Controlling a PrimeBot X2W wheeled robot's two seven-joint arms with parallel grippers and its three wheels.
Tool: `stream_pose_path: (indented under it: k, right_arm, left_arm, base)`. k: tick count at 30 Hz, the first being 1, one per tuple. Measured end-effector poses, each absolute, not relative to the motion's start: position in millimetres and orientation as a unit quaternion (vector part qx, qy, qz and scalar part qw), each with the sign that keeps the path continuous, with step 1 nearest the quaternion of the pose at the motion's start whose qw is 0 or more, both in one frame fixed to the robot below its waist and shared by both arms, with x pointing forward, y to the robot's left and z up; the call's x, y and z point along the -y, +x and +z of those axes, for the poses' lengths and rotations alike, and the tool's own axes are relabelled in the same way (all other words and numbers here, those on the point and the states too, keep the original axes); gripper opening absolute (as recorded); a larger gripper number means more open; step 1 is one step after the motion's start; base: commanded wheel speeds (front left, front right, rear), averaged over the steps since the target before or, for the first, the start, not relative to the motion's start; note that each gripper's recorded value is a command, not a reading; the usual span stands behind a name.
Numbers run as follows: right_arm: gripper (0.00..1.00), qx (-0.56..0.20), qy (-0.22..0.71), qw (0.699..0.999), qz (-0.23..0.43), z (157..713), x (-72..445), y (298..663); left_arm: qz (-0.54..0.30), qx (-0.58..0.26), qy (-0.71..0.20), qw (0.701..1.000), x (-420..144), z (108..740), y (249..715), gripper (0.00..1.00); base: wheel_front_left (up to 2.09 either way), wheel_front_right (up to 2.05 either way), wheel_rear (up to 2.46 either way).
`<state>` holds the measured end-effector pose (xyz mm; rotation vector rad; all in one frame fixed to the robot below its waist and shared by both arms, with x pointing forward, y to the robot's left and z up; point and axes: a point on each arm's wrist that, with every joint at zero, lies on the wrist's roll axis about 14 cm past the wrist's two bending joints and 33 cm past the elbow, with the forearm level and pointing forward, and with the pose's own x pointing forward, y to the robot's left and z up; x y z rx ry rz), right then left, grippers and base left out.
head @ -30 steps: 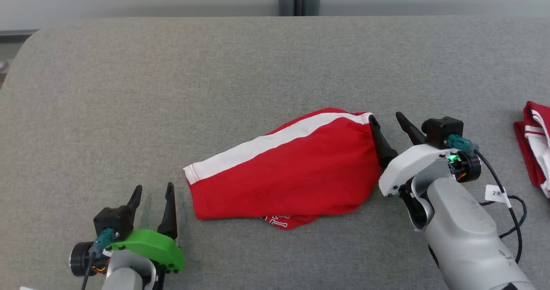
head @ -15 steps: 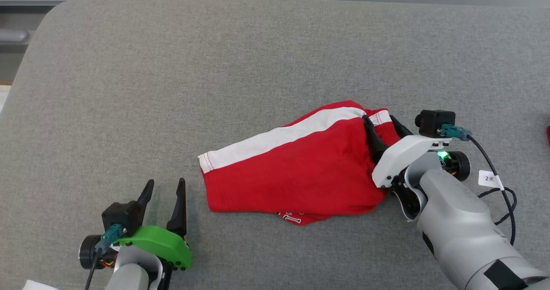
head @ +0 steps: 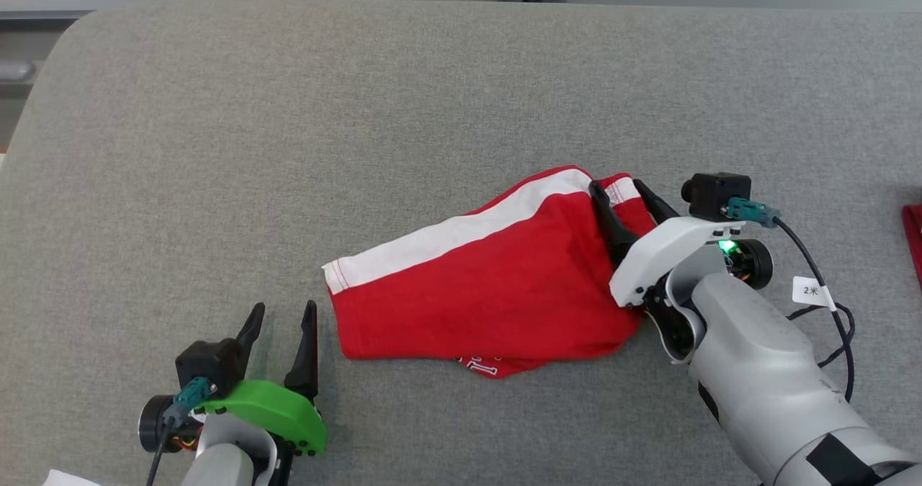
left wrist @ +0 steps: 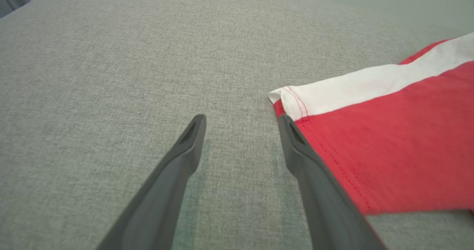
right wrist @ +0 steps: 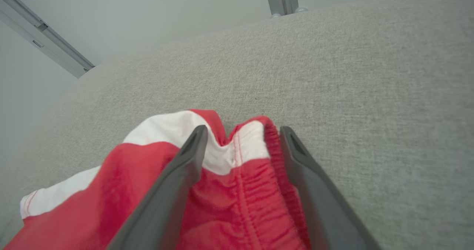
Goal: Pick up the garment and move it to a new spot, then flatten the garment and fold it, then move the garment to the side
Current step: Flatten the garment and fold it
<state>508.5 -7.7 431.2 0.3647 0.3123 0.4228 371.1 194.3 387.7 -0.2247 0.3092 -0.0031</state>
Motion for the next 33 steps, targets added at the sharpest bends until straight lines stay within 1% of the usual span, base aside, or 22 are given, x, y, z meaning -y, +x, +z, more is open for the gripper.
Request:
stream_pose_path:
  k: [8,14,19,20,21,22,24,25,33]
  right_arm:
    - [1.00,-0.148,0.176,0.950,0.209,433.5,7.7,510.1]
    - [1.00,-0.171,0.176,0.949,0.197,419.4,13.4,505.2]
    - [1.00,-0.179,0.180,0.946,0.203,416.9,7.8,504.2]
    - [0.81,-0.177,0.183,0.945,0.203,418.3,7.3,505.5]
    - [0.50,-0.176,0.184,0.946,0.203,419.8,6.8,506.8]
    - [0.39,-0.174,0.185,0.946,0.203,421.3,6.4,508.1]
    - [0.09,-0.170,0.187,0.946,0.202,423.7,7.0,510.8]
    - [0.00,-0.170,0.188,0.946,0.201,424.1,7.5,511.6]
    - [0.00,-0.164,0.182,0.952,0.185,424.3,19.4,516.5]
  left_arm:
    - [0.000,-0.157,-0.116,0.981,-194.3,385.9,369.9,1.00]
    - [-0.001,-0.158,-0.116,0.981,-193.4,385.0,369.9,1.00]
    - [-0.002,-0.160,-0.117,0.980,-192.5,384.0,369.2,1.00]
    - [-0.001,-0.160,-0.117,0.980,-192.7,383.9,369.2,1.00]
    - [-0.001,-0.160,-0.117,0.980,-192.8,383.8,369.2,1.00]
    - [-0.001,-0.160,-0.117,0.980,-192.9,383.6,369.2,1.00]
    - [0.000,-0.161,-0.117,0.980,-193.2,383.3,369.1,1.00]
    - [0.000,-0.161,-0.118,0.980,-193.3,383.1,369.0,1.00]
    - [-0.002,-0.163,-0.119,0.979,-191.5,381.5,369.7,1.00]
  base:
    - [0.00,0.00,0.00]
    - [0.00,0.00,0.00]
    - [0.00,0.00,0.00]
    - [0.00,0.00,0.00]
    - [0.00,0.00,0.00]
    - [0.00,0.00,0.00]
    - [0.00,0.00,0.00]
    - [0.00,0.00,0.00]
    - [0.00,0.00,0.00]
